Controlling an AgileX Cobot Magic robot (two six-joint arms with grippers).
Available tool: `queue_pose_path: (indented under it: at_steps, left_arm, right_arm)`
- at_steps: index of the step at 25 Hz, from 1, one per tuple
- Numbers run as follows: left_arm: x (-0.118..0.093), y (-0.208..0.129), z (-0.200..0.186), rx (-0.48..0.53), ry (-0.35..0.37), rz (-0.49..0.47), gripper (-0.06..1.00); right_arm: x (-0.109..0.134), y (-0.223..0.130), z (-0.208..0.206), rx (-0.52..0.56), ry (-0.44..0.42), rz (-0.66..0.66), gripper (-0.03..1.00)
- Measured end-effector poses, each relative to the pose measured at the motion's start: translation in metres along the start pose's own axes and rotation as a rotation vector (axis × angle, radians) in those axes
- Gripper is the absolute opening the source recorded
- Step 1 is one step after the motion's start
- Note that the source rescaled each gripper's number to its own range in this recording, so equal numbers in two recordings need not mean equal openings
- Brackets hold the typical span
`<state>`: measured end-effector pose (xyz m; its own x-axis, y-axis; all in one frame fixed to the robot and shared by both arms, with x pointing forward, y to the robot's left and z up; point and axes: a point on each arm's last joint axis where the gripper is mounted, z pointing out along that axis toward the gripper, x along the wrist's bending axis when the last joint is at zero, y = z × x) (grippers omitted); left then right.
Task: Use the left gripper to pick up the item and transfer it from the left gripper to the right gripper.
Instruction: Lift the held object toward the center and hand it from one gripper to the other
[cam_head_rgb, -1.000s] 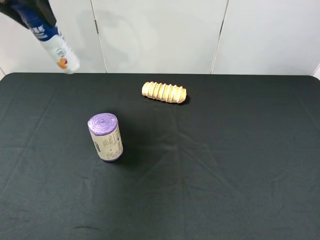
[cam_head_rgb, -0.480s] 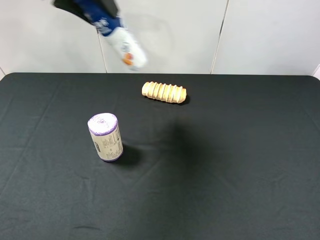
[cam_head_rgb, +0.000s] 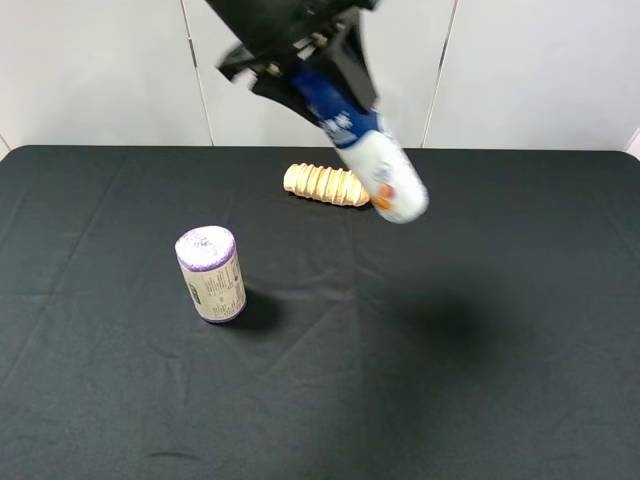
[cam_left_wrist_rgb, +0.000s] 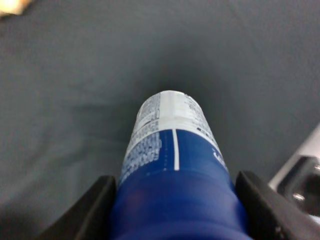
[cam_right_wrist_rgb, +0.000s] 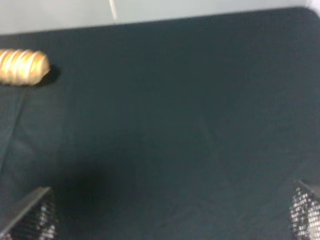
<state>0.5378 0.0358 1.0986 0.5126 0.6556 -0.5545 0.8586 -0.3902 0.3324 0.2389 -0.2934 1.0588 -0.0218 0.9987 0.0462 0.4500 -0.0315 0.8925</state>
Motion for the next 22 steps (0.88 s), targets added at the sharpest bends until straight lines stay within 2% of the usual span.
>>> queue_pose_path:
  at_steps: [4, 7, 12, 17, 22]
  left_arm:
    - [-0.01, 0.0, 0.008, 0.008, -0.099, 0.002, 0.01]
    - [-0.014, 0.001, 0.007, 0.001, -0.146, -0.007, 0.01]
    - [-0.015, 0.001, 0.008, 0.001, -0.156, -0.002, 0.01]
    - [-0.014, 0.001, 0.009, 0.003, -0.156, 0.002, 0.01]
    - [-0.014, 0.001, 0.009, 0.003, -0.156, 0.002, 0.01]
  right_arm:
    - [0.007, 0.02, 0.009, 0.092, 0.082, -0.037, 1.0]
    - [0.014, 0.033, 0.02, 0.099, 0.181, -0.125, 1.0]
    - [0.025, 0.051, 0.039, 0.037, 0.331, -0.26, 1.0]
    - [0.044, 0.06, 0.073, 0.086, 0.463, -0.396, 1.0]
    - [0.063, 0.064, 0.104, 0.103, 0.513, -0.463, 1.0]
